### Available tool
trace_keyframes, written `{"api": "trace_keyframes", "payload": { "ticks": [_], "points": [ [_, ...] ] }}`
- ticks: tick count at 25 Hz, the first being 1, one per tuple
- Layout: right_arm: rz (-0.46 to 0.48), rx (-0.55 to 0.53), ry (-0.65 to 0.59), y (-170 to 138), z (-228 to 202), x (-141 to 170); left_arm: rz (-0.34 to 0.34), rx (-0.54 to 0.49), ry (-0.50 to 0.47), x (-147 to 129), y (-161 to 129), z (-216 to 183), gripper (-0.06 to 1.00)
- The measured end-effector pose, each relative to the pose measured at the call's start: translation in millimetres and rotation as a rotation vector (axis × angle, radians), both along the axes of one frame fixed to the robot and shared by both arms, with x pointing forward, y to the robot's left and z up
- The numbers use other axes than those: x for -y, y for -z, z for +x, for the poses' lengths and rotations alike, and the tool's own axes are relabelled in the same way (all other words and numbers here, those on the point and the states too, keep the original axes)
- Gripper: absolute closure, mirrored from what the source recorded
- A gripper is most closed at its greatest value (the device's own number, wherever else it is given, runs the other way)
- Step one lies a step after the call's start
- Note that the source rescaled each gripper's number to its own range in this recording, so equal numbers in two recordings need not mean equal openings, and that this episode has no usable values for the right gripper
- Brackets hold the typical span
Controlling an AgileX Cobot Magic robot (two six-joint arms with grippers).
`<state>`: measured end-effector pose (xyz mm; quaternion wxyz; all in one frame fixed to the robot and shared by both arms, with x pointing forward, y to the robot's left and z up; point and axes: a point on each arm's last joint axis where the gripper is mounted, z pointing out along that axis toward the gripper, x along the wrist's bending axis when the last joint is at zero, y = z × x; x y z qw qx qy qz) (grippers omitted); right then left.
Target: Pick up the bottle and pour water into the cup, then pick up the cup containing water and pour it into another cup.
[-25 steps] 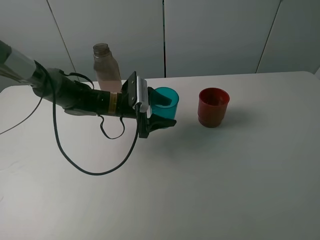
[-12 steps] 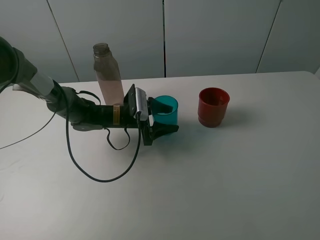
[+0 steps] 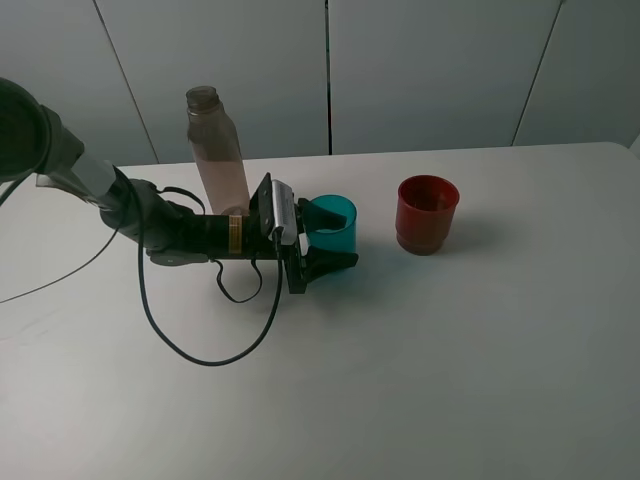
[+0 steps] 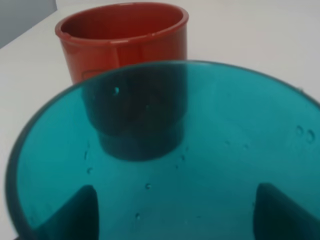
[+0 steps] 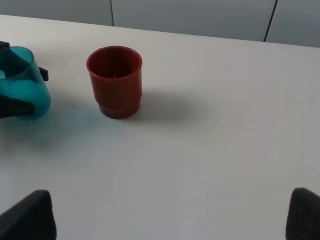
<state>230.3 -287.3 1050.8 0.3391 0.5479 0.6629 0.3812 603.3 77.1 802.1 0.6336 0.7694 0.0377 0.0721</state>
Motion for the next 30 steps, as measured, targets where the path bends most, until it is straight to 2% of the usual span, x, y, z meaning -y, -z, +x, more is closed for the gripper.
{"api": "trace_keyframes", "payload": {
  "ticks": [13, 15, 16, 19, 24, 30],
  "points": [
    [0.002, 0.0, 0.001, 0, 0, 0, -0.003, -0.003, 0.004, 0, 1, -1, 0.86],
    [0.002, 0.0, 0.001, 0, 0, 0, -0.004, -0.012, 0.002, 0, 1, -1, 0.22],
    [0.002, 0.0, 0.001, 0, 0, 0, -0.007, -0.018, 0.002, 0, 1, -1, 0.09],
    [0.002, 0.0, 0.001, 0, 0, 0, -0.008, -0.019, 0.001, 0, 1, -1, -0.01],
    [0.0, 0.0, 0.0, 0, 0, 0, -0.011, -0.025, 0.011, 1, -5, 0, -0.01],
    [0.0, 0.0, 0.0, 0, 0, 0, 0.003, 0.001, -0.004, 2, -36, 6, -0.03]
  ]
}}
